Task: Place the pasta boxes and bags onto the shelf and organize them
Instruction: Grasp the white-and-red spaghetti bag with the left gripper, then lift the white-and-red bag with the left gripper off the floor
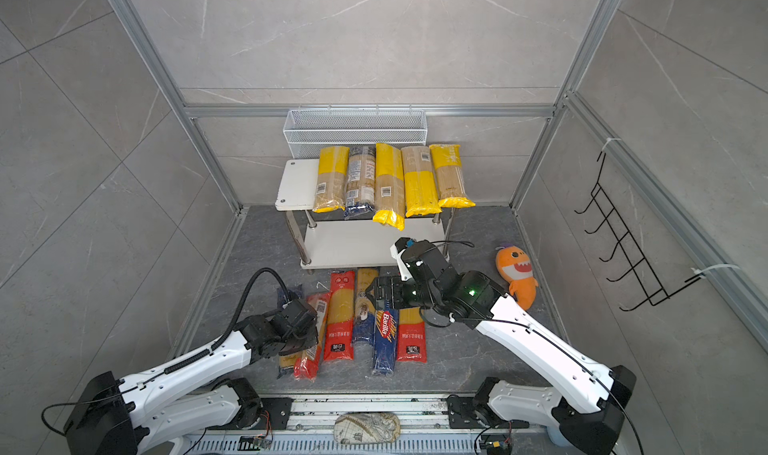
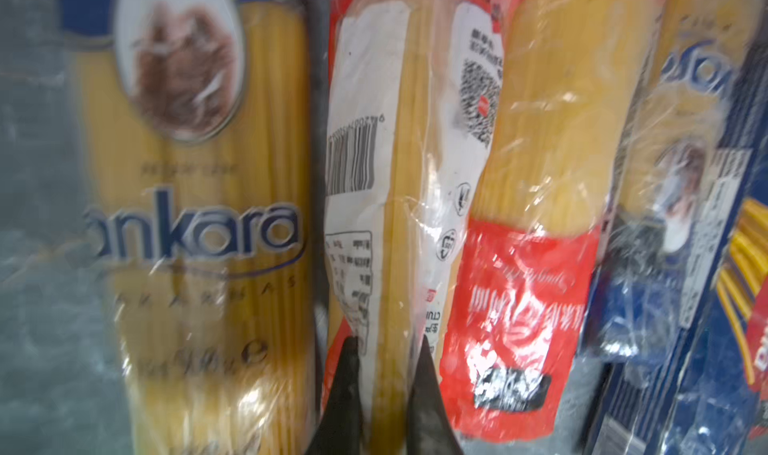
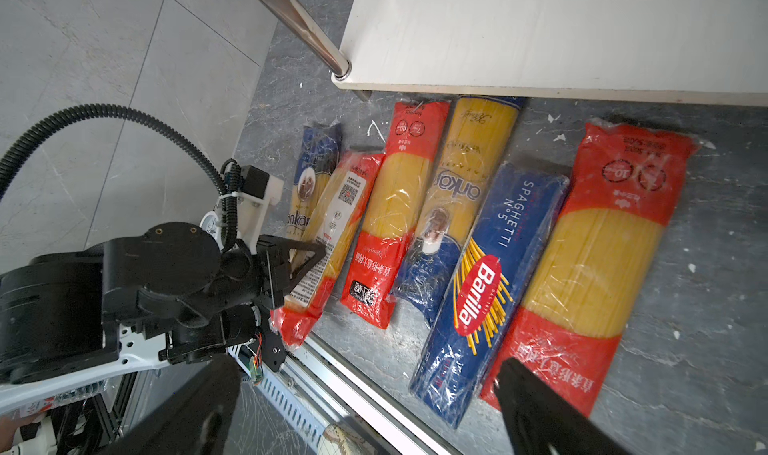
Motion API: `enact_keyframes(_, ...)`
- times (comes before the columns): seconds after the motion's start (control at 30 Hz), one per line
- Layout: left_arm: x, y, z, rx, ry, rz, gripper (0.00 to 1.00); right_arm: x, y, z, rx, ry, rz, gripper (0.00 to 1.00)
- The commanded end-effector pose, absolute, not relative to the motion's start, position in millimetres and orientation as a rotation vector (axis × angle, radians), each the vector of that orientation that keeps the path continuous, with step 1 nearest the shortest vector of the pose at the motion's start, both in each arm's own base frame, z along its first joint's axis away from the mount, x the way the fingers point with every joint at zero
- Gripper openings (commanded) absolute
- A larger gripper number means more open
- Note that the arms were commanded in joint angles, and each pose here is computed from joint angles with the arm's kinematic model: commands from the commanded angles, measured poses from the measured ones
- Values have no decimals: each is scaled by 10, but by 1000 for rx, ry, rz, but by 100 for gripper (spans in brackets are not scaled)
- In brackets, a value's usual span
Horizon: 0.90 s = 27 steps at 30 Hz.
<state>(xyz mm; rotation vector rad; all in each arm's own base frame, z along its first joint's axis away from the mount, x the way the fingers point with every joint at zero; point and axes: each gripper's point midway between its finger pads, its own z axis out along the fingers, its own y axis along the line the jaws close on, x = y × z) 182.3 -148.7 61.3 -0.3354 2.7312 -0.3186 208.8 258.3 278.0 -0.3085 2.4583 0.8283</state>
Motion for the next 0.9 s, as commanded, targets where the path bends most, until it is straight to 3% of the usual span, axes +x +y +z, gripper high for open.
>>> enact_keyframes(0.0,1659,-1605,404,-321,2851,-377,4,2038,2484,2778,-324,2448,791,100)
enact_keyframes(0.1,1630,-1665,350,-301,2891,-385,32,2028,2446,2763,-321,2450,776,100)
enact_keyframes(0.2,1565,-1669,263,-288,2932,-359,52,2024,2426,2757,-318,2449,767,100)
enact_keyframes(0.33,1511,-1680,123,-303,2968,-355,59,2026,2418,2736,-314,2453,763,100)
enact_keyframes(0.67,1426,-1871,-114,-265,3027,-312,56,2024,2421,2729,-321,2453,760,100)
enact_keyframes(0.73,1404,-1902,-151,-252,3038,-306,45,2019,2416,2730,-321,2453,762,100)
enact_keyframes(0.87,1393,-1890,-118,-243,3041,-293,8,2008,2409,2730,-325,2453,762,100)
